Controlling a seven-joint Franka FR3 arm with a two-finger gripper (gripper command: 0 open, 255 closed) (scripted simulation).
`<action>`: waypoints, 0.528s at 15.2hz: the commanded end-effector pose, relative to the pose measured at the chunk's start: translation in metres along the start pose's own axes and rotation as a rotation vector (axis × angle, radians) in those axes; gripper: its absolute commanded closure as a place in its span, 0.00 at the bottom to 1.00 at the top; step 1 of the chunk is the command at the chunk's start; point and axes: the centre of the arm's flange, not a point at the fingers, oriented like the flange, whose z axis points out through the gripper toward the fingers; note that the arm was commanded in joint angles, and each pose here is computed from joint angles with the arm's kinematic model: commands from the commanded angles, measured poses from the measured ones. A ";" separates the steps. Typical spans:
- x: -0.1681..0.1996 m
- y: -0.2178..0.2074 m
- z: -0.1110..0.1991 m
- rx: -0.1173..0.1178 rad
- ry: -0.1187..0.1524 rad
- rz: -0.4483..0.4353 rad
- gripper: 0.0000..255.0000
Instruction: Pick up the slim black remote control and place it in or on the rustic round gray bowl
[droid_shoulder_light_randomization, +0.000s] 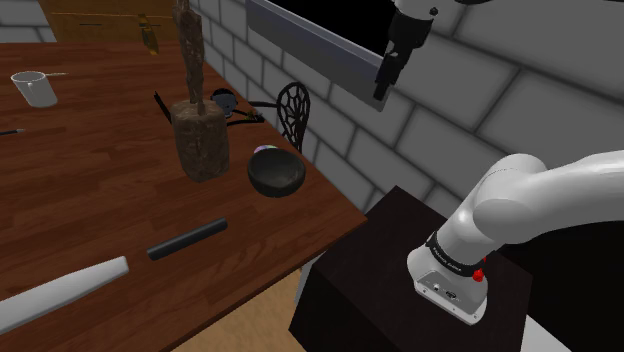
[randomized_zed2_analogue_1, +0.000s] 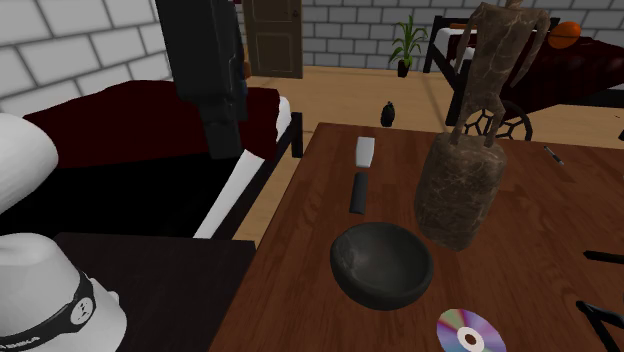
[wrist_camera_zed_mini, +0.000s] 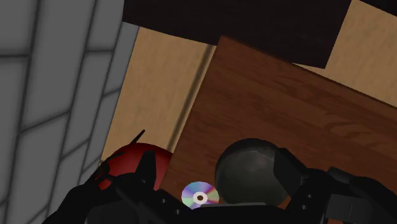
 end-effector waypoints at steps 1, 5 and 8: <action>0.000 0.000 0.000 0.000 0.000 0.000 0.00; 0.037 -0.022 0.028 0.006 0.008 -0.093 0.00; 0.064 -0.040 0.048 0.010 0.014 -0.163 0.00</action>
